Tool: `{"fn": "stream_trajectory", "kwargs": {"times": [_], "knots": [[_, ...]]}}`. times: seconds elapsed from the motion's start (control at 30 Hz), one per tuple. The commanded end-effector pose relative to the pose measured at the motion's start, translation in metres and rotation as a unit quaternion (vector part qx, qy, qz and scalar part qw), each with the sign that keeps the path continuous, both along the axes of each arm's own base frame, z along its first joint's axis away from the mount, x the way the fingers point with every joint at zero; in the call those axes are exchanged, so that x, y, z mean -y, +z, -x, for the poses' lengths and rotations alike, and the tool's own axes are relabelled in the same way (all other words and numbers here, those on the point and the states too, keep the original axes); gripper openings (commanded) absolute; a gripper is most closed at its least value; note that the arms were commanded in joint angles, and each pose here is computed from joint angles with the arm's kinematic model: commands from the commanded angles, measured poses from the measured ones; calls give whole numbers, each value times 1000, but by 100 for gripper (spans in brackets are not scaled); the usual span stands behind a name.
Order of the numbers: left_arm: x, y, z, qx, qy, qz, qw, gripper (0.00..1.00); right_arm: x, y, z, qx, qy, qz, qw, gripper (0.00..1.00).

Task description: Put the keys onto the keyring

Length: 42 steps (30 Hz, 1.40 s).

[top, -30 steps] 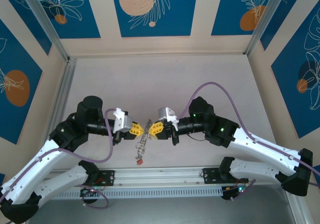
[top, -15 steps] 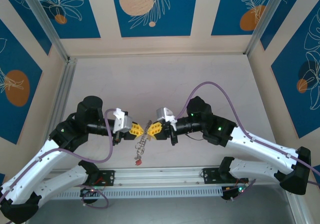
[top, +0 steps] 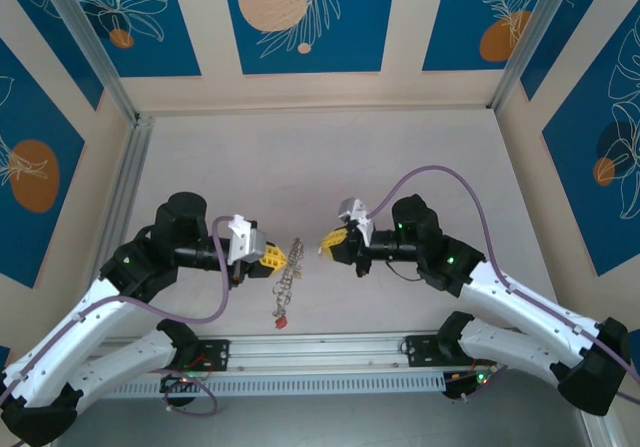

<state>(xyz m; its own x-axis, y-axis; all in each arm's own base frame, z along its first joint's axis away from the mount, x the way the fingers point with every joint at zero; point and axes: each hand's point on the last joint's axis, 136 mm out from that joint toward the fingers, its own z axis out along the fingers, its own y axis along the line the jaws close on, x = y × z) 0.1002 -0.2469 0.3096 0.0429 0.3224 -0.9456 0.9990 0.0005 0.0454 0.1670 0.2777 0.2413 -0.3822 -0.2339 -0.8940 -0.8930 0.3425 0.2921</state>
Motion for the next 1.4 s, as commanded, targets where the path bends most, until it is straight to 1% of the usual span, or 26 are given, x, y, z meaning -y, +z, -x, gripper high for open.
{"fn": "stream_trajectory", "kwargs": {"times": [0.0,0.13,0.23,0.27,0.37,0.47,0.53,0.6,0.73,0.77,0.9,1.03,1.1,1.27,1.37], "knots": [[-1,9,-3,17,17,23,999,0,28,-69,-17,-156,-104,75,979,0],[-3,5,-5,15,29,21,999,0,53,-128,-11,-254,-171,165,938,0],[-4,3,-7,19,35,19,999,0,68,-163,-1,-317,-206,230,897,0],[-4,3,-7,20,36,19,999,0,72,-172,1,-326,-215,256,884,0],[-5,0,-8,21,40,16,999,0,71,-188,6,-333,-225,308,862,0],[-6,-1,-8,20,42,16,999,0,66,-202,9,-332,-221,356,845,0],[-6,0,-9,19,40,19,999,0,64,-209,7,-325,-220,380,838,0],[-6,-1,-9,16,39,18,999,0,59,-212,3,-318,-219,386,838,0],[-6,-2,-11,11,37,20,999,0,48,-215,-3,-322,-213,376,842,0],[-6,-2,-11,10,37,21,999,0,46,-216,-3,-324,-211,378,841,1],[-7,0,-13,6,38,27,999,0,43,-214,-7,-320,-213,377,843,14],[-7,0,-15,2,38,30,999,0,41,-207,-9,-312,-214,359,853,22],[-7,0,-15,-1,36,31,999,0,40,-206,-8,-313,-214,350,856,28],[-7,2,-16,-4,36,36,999,0,46,-201,-3,-312,-227,320,865,32],[-7,2,-16,-5,35,38,999,0,42,-194,5,-289,-214,292,886,36]]}}
